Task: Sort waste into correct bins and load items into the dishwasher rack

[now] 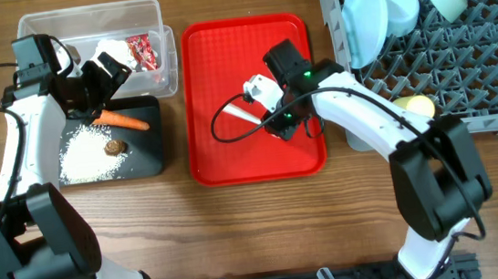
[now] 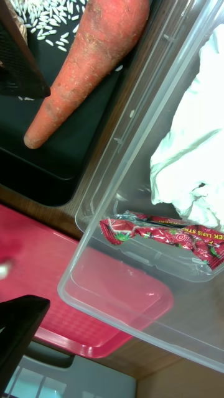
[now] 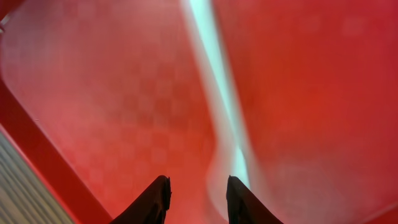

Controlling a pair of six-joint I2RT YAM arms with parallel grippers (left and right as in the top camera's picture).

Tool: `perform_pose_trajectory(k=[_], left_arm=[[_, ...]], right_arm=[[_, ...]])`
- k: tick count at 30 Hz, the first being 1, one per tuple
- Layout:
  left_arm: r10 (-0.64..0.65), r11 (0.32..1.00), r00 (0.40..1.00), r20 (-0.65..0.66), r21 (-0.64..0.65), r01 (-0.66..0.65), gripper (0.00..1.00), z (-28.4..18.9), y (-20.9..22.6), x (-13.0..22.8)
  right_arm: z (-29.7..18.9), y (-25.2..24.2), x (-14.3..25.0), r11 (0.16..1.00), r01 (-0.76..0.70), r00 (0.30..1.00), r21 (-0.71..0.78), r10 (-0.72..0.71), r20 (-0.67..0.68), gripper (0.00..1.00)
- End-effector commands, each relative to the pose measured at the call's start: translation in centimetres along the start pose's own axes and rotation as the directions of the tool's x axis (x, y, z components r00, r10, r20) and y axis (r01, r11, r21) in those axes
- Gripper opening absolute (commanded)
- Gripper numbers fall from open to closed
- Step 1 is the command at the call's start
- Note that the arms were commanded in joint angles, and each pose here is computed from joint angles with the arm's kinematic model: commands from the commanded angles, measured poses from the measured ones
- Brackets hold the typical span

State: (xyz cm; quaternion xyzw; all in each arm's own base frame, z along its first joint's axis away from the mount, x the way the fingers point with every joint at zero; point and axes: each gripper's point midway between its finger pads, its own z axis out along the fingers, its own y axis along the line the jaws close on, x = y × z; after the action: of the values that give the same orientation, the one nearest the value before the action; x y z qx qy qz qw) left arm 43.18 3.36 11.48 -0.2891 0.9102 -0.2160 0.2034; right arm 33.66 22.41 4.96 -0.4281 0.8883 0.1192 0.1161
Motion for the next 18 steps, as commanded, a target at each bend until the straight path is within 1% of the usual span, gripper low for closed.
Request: perform_pose_trajectory(k=[1,4,5,6,7,11,13,16,18], left_arm=[[0.015,1.0,1.0,0.014,0.015,-0.015,1.0,-0.7,-0.4,-0.3],[0.015,1.0,1.0,0.014,0.014,-0.015,1.0,-0.7,-0.4,-0.3],[0.015,1.0,1.0,0.014,0.015,-0.015,1.0,-0.7,-0.4,-0.3],[0.015,1.0,1.0,0.014,0.015,-0.015,1.0,-0.7,-0.4,-0.3],[0.015,1.0,1.0,0.014,0.015,-0.015,1.0,-0.7,-0.4,-0.3],[0.015,1.0,1.0,0.014,0.014,-0.015,1.0,-0.7,-0.4,-0.3],[0.015,1.0,1.0,0.014,0.015,-0.015,1.0,-0.7,-0.4,-0.3],[0.015,1.0,1.0,0.014,0.015,-0.015,1.0,-0.7,-0.4,-0.3],[0.015,1.0,1.0,0.014,0.015,-0.015,1.0,-0.7,-0.4,-0.3]], right_arm=[[-2.8,-1.5,-0.9,0.998,-0.048,0.996,0.048,0.044,0.077,0.16],[-4.6,-3.5,-1.1,0.992,-0.107,0.986,0.07,0.097,0.138,0.15],[-4.8,-4.1,-1.2,0.989,-0.122,0.982,0.078,0.109,0.152,0.2],[-5.2,-5.3,-1.5,0.985,-0.143,0.975,0.094,0.124,0.184,0.34],[-5.3,-5.9,-1.8,0.983,-0.15,0.971,0.104,0.127,0.204,0.38],[-5.3,-7.7,-2.8,0.977,-0.159,0.959,0.142,0.118,0.257,0.46],[-4.2,-8.2,-2.9,0.979,-0.129,0.965,0.158,0.087,0.248,0.52],[-1.2,-8.6,-1.8,0.985,-0.094,0.981,0.147,0.067,0.183,0.64],[0.7,-8.7,-0.9,0.988,-0.08,0.989,0.131,0.062,0.136,0.67]])
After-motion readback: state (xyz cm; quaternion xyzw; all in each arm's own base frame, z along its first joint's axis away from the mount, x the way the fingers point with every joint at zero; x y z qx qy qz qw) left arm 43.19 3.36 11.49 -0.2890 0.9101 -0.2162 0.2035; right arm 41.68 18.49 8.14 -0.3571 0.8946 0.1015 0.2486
